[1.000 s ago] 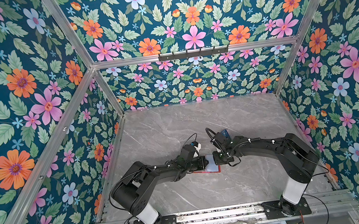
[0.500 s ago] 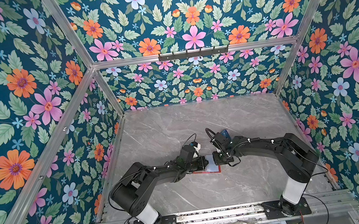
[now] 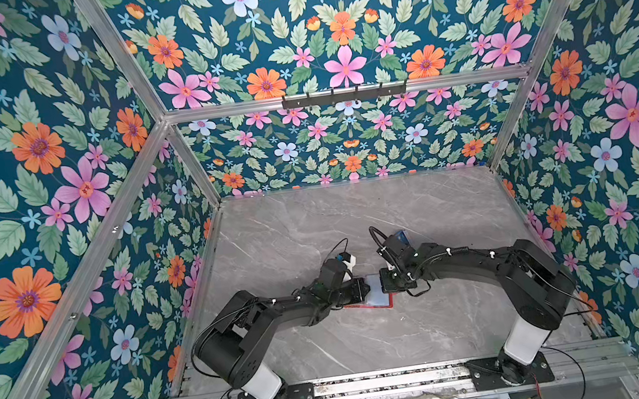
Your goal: Put the credit cards into the card holder
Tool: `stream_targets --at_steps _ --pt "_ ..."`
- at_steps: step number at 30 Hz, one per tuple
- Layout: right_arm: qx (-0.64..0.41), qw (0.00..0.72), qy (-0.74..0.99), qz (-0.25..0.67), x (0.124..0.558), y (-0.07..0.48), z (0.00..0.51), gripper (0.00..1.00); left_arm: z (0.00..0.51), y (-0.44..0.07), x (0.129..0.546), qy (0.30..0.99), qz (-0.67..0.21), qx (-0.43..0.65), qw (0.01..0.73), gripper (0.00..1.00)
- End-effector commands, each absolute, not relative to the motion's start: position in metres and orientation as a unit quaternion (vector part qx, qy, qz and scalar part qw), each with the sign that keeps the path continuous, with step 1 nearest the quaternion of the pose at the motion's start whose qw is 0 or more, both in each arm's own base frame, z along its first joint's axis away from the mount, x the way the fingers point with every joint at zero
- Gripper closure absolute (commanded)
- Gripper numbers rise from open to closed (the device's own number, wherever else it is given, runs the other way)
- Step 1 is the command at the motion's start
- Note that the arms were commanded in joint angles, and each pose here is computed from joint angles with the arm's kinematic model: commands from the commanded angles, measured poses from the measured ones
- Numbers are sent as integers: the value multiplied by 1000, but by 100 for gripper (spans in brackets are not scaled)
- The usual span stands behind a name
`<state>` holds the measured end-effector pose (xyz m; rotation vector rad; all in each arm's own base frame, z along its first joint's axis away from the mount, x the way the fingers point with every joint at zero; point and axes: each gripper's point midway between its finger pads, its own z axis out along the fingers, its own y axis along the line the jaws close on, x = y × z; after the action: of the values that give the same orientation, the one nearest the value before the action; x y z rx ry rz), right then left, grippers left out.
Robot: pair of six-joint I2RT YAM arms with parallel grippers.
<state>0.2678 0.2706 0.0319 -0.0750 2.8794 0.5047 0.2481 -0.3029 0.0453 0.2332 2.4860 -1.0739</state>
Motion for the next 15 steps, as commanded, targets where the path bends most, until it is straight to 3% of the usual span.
stream_targets --at_steps 1,6,11,15 --pt "-20 104 977 185 269 277 31 97 50 -305 251 889 -393 84 219 100" --pt "-21 100 976 193 270 281 29 94 49 -305 250 890 -392 84 218 100" --pt "-32 107 968 224 271 291 38 79 51 -303 251 889 -391 84 222 100" --pt "-46 102 961 254 270 304 42 69 54 -298 253 892 -378 82 234 78"
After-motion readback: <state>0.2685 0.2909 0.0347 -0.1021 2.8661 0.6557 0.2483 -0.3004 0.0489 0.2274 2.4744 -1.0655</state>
